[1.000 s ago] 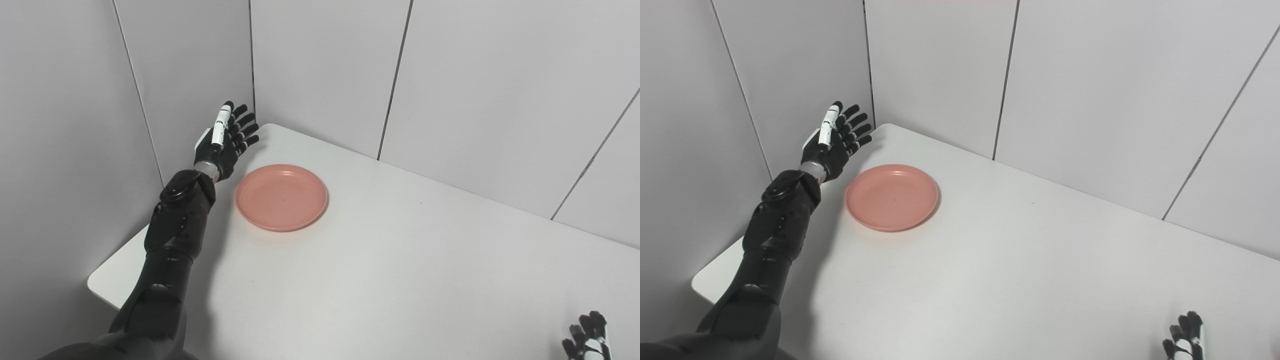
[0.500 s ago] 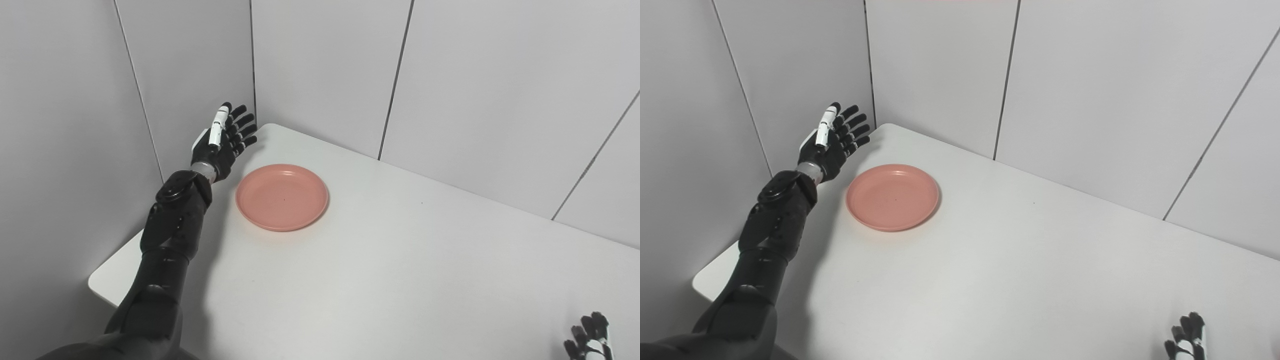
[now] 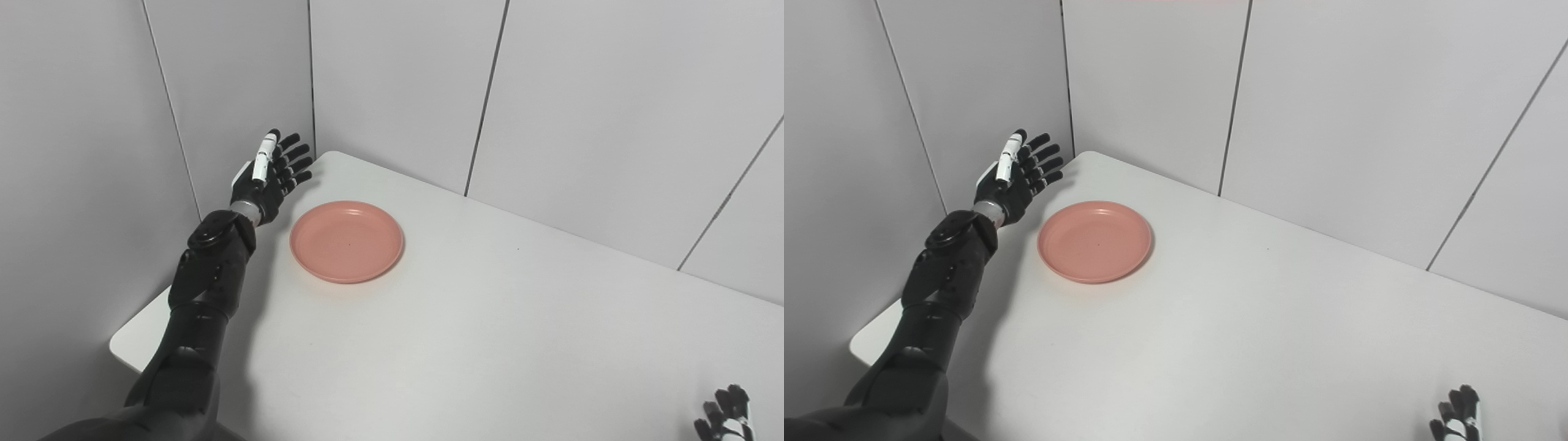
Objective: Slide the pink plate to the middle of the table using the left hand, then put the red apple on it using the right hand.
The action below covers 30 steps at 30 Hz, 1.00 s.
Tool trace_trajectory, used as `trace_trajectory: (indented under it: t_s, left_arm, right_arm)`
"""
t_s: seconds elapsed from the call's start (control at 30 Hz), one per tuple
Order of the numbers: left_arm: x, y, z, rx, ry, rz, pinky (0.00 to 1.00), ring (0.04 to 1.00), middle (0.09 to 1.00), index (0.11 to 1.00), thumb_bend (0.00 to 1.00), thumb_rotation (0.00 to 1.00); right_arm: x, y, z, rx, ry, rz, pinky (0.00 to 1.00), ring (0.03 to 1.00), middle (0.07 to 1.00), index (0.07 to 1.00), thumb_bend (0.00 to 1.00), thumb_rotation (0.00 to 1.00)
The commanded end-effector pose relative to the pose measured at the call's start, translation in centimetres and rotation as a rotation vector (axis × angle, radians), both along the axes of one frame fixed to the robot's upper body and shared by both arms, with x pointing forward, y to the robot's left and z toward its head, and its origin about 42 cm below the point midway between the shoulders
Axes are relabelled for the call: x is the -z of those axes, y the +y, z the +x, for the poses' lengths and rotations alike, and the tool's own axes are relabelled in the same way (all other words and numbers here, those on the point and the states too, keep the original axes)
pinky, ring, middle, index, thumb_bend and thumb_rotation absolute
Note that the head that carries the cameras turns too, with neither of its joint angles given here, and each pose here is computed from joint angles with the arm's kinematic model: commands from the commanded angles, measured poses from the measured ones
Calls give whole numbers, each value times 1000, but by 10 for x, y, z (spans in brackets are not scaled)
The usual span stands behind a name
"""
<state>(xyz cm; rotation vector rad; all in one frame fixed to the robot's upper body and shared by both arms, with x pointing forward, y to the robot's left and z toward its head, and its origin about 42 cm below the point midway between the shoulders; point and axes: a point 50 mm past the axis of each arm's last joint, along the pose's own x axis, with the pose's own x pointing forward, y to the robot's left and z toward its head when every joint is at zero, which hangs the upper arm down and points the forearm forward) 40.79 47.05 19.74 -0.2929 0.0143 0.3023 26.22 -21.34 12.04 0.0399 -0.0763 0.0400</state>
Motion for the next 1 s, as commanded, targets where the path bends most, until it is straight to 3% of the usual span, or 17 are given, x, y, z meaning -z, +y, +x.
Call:
trace_trajectory:
  t_s: [0.0, 0.97]
  left_arm:
    - [-25, 15, 1, -23, -69, 57, 862, 873, 876, 857, 321, 1000]
    - [7, 24, -13, -18, -38, 25, 863, 876, 878, 859, 338, 1000]
  right_arm:
    - [-15, -1, 3, -11, -45, 1, 1000, 1000, 1000, 1000, 8, 1000]
    - [-17, -3, 2, -4, -52, 5, 1000, 1000, 1000, 1000, 26, 1000]
